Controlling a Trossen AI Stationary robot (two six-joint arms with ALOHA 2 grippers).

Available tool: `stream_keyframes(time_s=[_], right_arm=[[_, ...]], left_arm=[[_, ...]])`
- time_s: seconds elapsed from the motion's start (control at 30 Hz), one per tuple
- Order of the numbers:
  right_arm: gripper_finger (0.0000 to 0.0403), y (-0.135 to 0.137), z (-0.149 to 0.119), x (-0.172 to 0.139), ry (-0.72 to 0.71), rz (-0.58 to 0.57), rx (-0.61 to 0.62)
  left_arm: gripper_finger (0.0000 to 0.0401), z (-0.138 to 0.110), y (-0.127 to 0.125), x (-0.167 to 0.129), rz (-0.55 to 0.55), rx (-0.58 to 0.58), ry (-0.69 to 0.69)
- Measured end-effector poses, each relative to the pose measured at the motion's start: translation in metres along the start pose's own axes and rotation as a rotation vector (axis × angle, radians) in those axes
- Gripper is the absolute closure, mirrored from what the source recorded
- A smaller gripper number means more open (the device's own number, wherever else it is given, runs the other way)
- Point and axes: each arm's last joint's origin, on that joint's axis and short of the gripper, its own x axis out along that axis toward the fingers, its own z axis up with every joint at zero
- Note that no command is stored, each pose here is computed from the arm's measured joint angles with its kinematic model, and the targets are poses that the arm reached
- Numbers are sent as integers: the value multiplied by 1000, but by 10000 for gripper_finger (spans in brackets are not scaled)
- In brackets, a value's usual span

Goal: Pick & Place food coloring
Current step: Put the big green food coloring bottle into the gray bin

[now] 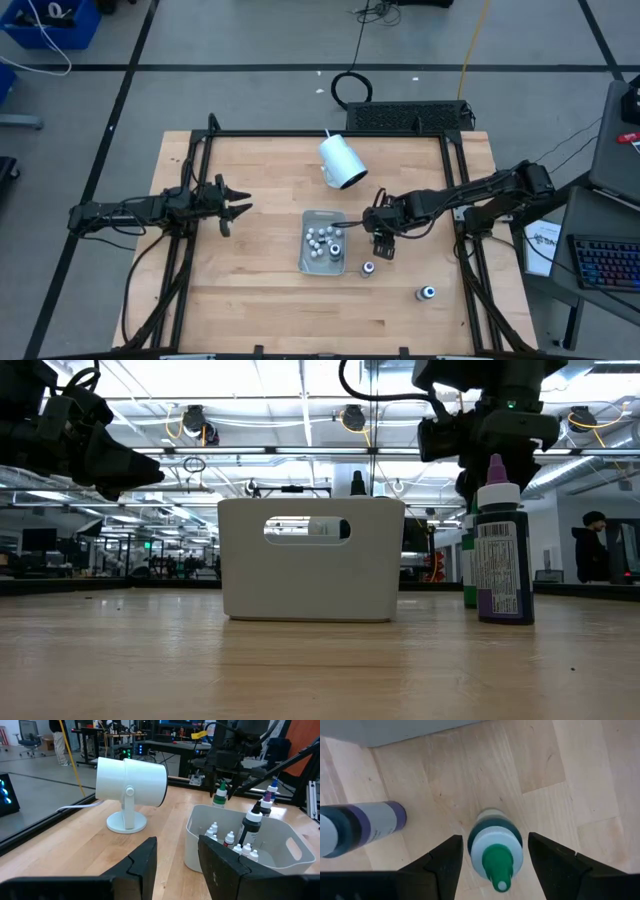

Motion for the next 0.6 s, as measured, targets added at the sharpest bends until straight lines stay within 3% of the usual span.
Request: stream_keyframes(time_s=[0.6], right_arm=[[190, 0, 0, -4, -12, 9, -3]], left_arm=[[254, 0, 0, 0, 0, 0, 0]])
